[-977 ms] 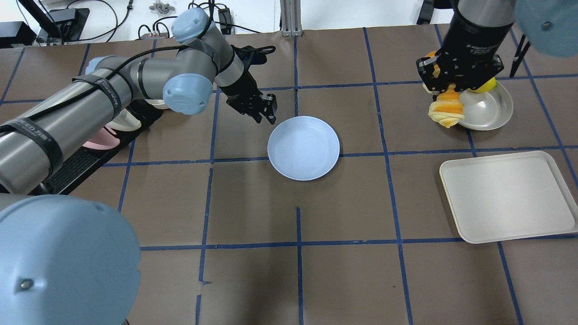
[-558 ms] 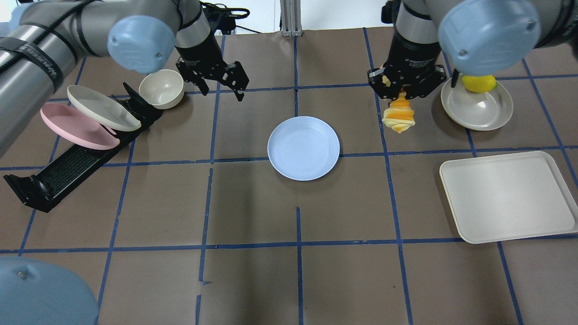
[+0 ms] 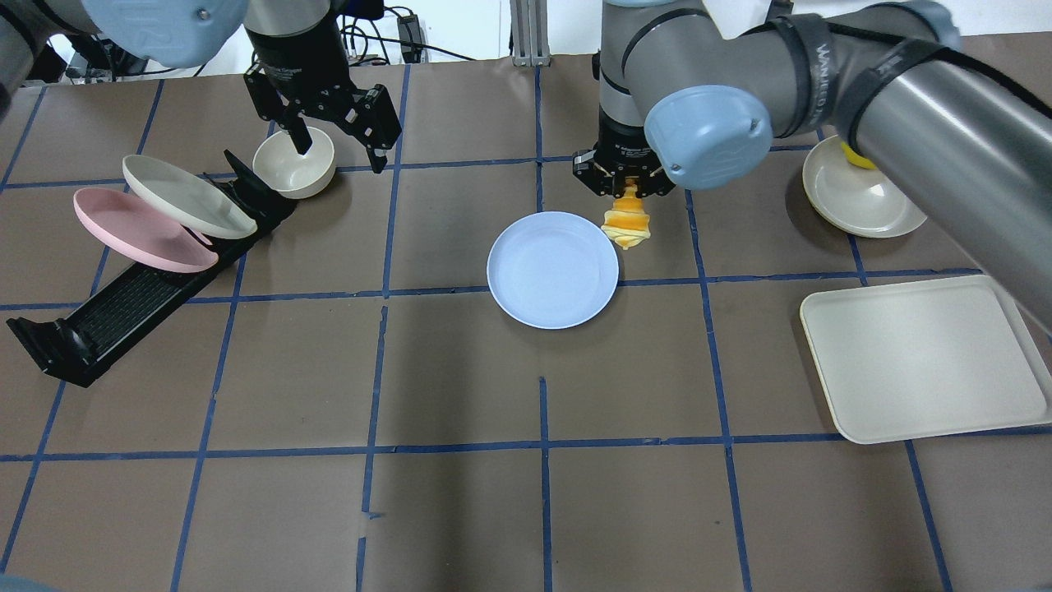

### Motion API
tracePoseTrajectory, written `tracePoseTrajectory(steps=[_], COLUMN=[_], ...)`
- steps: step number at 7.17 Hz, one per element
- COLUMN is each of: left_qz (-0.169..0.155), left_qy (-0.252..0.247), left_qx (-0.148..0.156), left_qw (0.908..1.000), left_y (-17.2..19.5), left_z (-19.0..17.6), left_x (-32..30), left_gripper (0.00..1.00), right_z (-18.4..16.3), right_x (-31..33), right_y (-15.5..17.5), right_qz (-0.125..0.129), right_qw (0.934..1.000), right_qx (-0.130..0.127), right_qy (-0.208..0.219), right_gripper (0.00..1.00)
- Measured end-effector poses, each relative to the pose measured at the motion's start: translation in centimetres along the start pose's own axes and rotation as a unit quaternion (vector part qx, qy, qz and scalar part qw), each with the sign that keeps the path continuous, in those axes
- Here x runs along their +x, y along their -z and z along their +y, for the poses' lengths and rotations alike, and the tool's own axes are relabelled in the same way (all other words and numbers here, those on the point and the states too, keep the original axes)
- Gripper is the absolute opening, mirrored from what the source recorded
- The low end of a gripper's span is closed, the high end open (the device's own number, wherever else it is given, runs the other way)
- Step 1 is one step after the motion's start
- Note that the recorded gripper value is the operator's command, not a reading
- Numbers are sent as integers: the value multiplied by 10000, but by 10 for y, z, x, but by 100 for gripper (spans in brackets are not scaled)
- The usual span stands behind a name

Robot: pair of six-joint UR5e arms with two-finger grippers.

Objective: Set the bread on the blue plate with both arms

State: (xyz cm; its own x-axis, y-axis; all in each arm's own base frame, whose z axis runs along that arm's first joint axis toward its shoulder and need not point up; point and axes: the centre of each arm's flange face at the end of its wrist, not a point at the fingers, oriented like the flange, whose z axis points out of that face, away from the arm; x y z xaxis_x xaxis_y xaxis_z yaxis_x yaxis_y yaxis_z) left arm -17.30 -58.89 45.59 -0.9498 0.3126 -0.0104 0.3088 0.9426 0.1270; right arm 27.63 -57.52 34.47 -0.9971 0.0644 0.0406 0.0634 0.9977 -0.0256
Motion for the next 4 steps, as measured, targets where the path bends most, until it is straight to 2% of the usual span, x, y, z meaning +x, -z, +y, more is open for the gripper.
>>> tracePoseTrajectory(steps=[2, 3, 4], left_qz=[167, 279, 260], left_qy=[168, 216, 292], left_qx=[-172, -183, -181], left_qw=[9996, 9992, 9991], left_y=[-5, -4, 0], left_z=[18, 30, 45], left_x=[-20, -20, -17], left_gripper=[100, 100, 100], right_z=[-9, -7, -2], right_x=[-37, -59, -76], right_y=[-45, -69, -89], right_qz=[-44, -43, -28], right_qw=[9999, 9999, 10000], right_qx=[120, 121, 65], right_qy=[-95, -54, 24], right_gripper=[5, 5, 4])
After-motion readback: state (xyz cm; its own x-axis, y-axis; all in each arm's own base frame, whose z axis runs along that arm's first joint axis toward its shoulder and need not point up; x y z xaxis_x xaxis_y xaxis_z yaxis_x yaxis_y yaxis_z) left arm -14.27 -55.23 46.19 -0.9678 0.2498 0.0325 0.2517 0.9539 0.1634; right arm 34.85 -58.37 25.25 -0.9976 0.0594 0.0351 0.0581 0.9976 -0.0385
